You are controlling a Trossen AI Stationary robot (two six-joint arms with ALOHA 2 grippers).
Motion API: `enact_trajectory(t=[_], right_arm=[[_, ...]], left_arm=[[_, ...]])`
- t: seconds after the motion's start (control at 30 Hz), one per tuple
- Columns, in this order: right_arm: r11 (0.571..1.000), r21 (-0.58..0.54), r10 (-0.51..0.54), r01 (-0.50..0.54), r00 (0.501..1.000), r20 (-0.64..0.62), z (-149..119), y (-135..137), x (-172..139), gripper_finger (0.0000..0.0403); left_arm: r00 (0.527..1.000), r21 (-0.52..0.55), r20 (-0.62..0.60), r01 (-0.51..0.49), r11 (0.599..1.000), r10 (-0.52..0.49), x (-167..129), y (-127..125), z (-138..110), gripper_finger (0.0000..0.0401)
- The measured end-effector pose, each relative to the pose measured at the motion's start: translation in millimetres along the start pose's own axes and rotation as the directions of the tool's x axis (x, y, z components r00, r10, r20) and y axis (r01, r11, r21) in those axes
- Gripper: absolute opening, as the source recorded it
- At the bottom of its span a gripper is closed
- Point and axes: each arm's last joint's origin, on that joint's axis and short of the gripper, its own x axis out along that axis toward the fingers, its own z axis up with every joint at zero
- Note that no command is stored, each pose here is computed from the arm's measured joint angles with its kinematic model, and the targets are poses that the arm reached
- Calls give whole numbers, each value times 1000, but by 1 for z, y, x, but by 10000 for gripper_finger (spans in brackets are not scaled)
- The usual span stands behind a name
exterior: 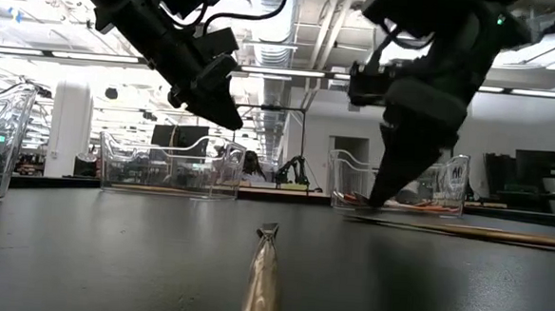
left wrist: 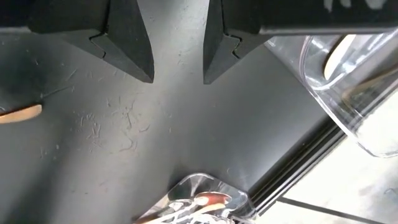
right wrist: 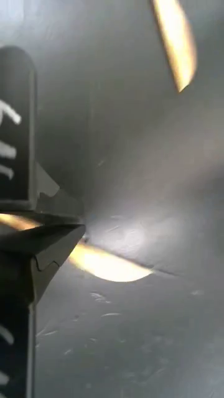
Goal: Sort silverware by color (type)
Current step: Put the gold table knife into the top left transparent bin
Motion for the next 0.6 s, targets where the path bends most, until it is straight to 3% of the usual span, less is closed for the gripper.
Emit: enact_trajectory(t=[0.43,0.6], right_arm=[[995,61,-66,75,989,-129,-23,7,-5,101],[989,106,-82,101,981,-176,-28,4,-7,96]], left_arm=[[1000,-5,3,0,1000,0,0,0,0,123],[1000,-9,13,2,1000,-2,0,0,1,123]])
